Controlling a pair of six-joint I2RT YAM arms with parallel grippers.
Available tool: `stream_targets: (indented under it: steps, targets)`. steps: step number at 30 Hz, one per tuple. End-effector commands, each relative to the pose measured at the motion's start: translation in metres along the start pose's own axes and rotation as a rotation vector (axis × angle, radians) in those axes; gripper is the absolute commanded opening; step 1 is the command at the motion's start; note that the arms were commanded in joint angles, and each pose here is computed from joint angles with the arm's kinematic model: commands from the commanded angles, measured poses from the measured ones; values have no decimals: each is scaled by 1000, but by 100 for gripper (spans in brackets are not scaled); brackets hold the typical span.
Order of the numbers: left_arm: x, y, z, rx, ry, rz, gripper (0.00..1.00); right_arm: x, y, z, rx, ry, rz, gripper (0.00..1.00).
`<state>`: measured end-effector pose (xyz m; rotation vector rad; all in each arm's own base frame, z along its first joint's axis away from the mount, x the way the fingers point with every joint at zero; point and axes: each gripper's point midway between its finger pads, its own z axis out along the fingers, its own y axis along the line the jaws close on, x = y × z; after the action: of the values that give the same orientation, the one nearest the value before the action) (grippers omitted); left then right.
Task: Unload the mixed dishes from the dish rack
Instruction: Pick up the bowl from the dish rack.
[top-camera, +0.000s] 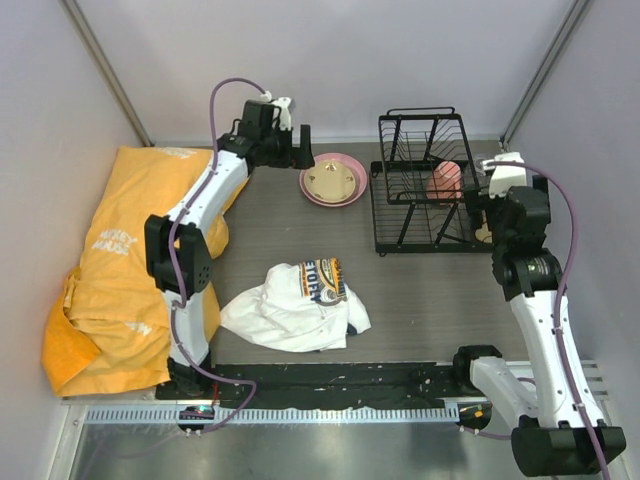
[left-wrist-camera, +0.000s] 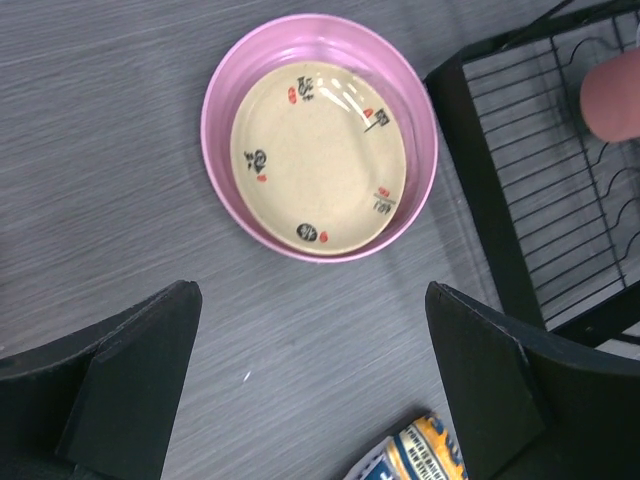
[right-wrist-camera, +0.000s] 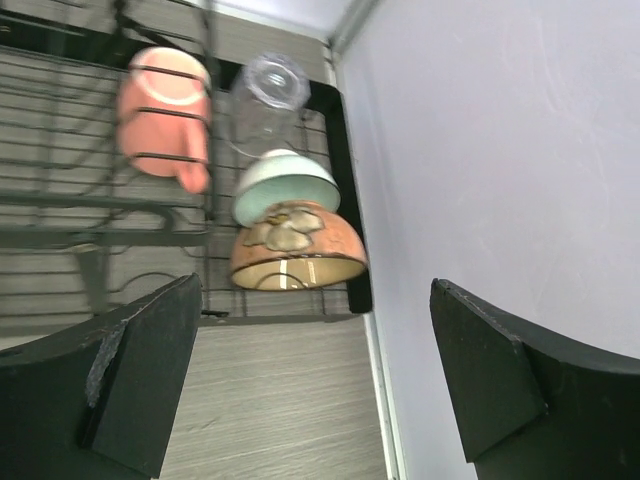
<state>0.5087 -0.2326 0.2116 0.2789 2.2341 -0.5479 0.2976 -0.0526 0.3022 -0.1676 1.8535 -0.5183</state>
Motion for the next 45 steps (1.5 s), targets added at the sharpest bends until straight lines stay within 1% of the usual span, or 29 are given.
stream_targets:
  steps: [1,6,7,8,12,16,17,19,20,24,26,27,31,32,39,43,44,45]
  targets:
    - [-21,1,-38,-37,-96,98,100,5,-23,15,56,12,68,100]
    - [-10,3,-54,-46,-90,142,100,32,-34,33,64,97,72,98]
    - [-11,1,-59,-42,-100,148,100,35,-34,36,50,102,77,98]
    - [-10,2,-62,-45,-103,157,100,41,-43,39,68,117,90,97]
    - [2,2,-64,-38,-88,169,100,55,-52,49,48,142,118,96]
    - [10,2,-66,-29,-83,194,100,68,-56,57,21,144,37,94]
    - [9,3,-68,-30,-89,200,100,67,-56,59,1,123,-4,94]
    - [14,3,-66,-23,-82,217,100,77,-52,62,-45,124,-50,92]
    - [14,3,-66,-21,-85,225,100,78,-52,65,-57,115,-99,91]
    - [17,2,-63,-2,-83,255,100,93,-48,76,-107,93,-177,88]
    - [18,1,-62,5,-82,266,100,93,-52,81,-117,45,-190,87]
    - [19,1,-62,8,-79,266,100,100,-50,84,-133,43,-201,87]
    - [20,3,-60,8,-74,299,100,107,-54,93,-179,-30,-240,86]
    - [18,3,-61,7,-77,309,100,108,-62,94,-164,-45,-258,86]
    - [12,5,-62,-10,-78,321,100,126,-69,109,-210,-94,-353,83]
    - [13,6,-60,-13,-73,320,100,134,-70,117,-182,-123,-392,81]
    - [12,7,-60,-18,-74,320,100,131,-73,120,-160,-148,-413,80]
    - [13,8,-59,-23,-72,318,100,139,-67,120,-169,-148,-409,79]
